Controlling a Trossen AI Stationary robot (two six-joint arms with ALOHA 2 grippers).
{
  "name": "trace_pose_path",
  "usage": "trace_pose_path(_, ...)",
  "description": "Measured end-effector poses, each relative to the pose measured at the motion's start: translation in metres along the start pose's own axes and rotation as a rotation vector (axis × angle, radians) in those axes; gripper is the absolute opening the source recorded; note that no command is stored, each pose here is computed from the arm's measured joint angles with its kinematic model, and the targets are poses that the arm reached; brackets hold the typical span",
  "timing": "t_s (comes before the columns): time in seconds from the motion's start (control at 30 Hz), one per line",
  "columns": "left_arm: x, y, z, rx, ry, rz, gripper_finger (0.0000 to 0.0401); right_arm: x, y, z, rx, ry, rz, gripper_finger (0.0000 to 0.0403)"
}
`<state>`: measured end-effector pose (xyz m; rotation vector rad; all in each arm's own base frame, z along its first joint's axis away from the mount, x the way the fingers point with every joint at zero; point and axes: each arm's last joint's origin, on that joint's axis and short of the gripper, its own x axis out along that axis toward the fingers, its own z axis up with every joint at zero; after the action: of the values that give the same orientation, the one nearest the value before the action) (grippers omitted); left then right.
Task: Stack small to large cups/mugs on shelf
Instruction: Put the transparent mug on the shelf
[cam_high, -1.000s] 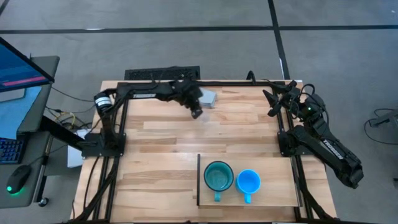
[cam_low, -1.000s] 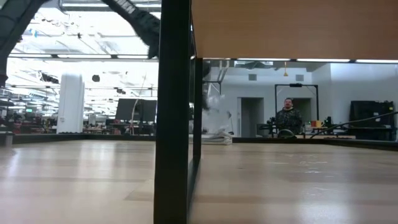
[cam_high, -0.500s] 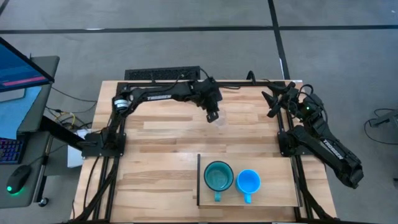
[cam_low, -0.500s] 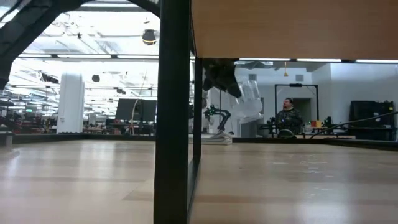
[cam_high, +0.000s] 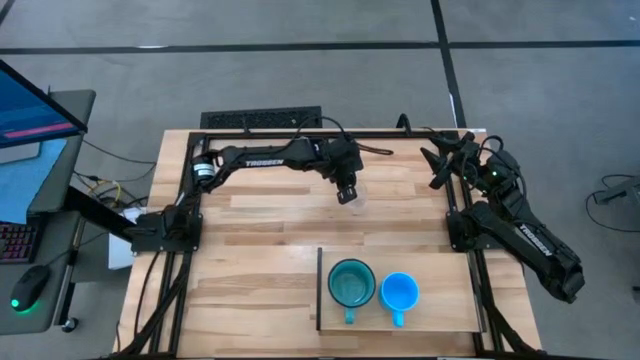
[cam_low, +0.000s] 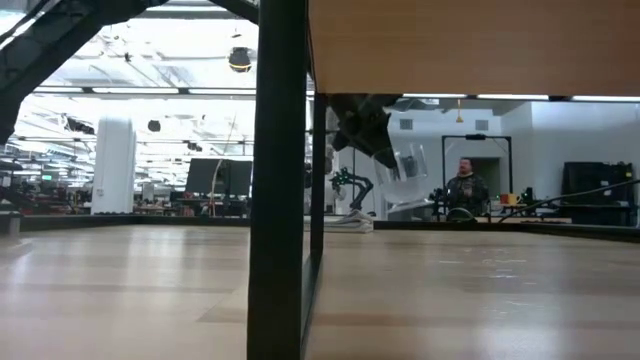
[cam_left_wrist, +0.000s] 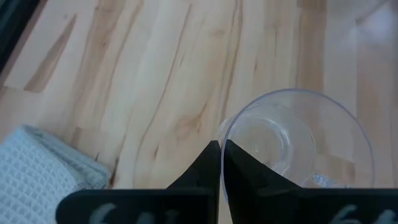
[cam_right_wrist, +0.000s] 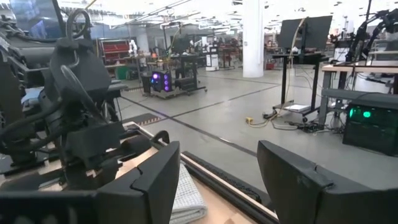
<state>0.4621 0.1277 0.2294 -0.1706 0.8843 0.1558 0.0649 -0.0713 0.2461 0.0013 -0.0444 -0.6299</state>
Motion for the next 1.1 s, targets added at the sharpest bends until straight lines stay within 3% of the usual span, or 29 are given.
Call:
trace_pose_path(0.3, 0.023, -0.005, -0.017, -0.006, 0.120, -0.016, 0.0000, 0.000, 0.000, 0.000, 0.000, 0.000, 0.000, 0.0238)
trace_pose_path(0.77, 0.032, -0.008, -0.020, -0.007, 0.133, -0.021, 0.0000, 0.000, 0.001, 0.000, 0.001, 0.004, 0.008, 0.0238)
trace_pose_path(1.1, 0.033, -0.008, -0.017, -0.044, 0.116, -0.099, 0.0006, 0.000, 0.001, 0.000, 0.002, 0.005, 0.007, 0.0238)
